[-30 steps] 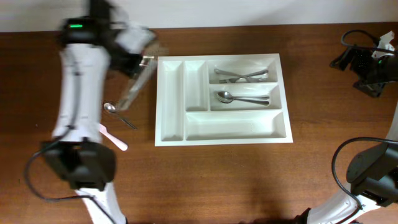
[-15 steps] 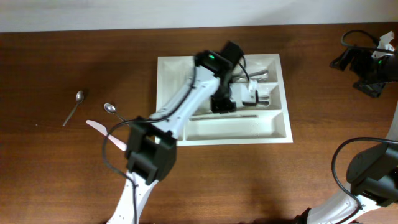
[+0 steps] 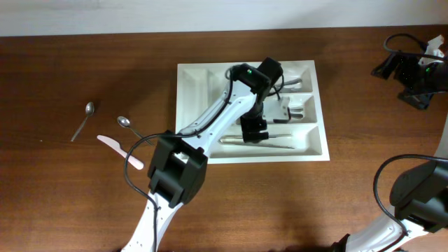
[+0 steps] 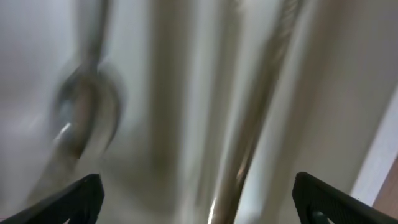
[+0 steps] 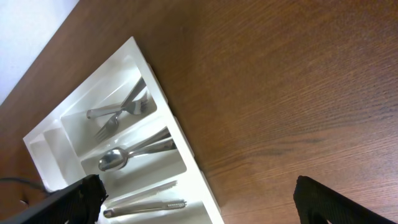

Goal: Pack container
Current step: 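Lay the chopsticks in the tray's bottom compartment and release, then withdraw the left gripper toward the left-side spoons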

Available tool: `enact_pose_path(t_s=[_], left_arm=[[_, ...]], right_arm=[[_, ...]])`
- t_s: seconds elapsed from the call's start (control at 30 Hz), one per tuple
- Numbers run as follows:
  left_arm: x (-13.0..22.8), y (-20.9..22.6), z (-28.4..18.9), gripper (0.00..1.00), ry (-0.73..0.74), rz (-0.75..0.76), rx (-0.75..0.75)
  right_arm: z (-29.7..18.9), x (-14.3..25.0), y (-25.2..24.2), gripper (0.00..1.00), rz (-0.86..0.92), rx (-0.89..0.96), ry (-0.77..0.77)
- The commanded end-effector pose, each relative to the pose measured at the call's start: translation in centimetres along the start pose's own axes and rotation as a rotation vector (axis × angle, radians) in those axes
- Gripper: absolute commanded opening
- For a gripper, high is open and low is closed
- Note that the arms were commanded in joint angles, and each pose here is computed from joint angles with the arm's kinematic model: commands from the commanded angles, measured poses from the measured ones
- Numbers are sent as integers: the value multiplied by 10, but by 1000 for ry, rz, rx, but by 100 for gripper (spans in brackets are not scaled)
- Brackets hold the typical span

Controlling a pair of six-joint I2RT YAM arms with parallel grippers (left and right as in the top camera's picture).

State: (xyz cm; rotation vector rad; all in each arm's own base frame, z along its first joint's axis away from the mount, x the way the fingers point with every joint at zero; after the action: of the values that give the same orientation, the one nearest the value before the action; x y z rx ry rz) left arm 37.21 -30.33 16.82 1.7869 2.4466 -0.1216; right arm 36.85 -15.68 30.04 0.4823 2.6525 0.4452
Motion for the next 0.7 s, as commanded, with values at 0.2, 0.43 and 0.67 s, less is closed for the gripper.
enact_pose_path(t_s=[0.2,0.43,0.67], left_arm=[[98,39,-207,99,-231,-403,-423],[213,99,-236,99,-237,-828,-487],[320,147,-178,99,-200,-1191,-309]], right_arm=[[4,1,2,99,7,-15,14],[4,4,3,99,15,-16,32],[4,5,3,99,17,-16,36]])
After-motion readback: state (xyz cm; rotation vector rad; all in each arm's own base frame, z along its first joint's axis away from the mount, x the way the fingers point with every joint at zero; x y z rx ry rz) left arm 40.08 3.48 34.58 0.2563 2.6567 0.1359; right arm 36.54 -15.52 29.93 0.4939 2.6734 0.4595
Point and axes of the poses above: each gripper's point midway between its finger pads, its own z axis out along the fingers, its own y axis along the line the jaws close on, x = y × z, the point moved 10 cm from there along -z, back along the fingers, and after that the axes turned 12 degrees about -z, right-handed, at the moved point
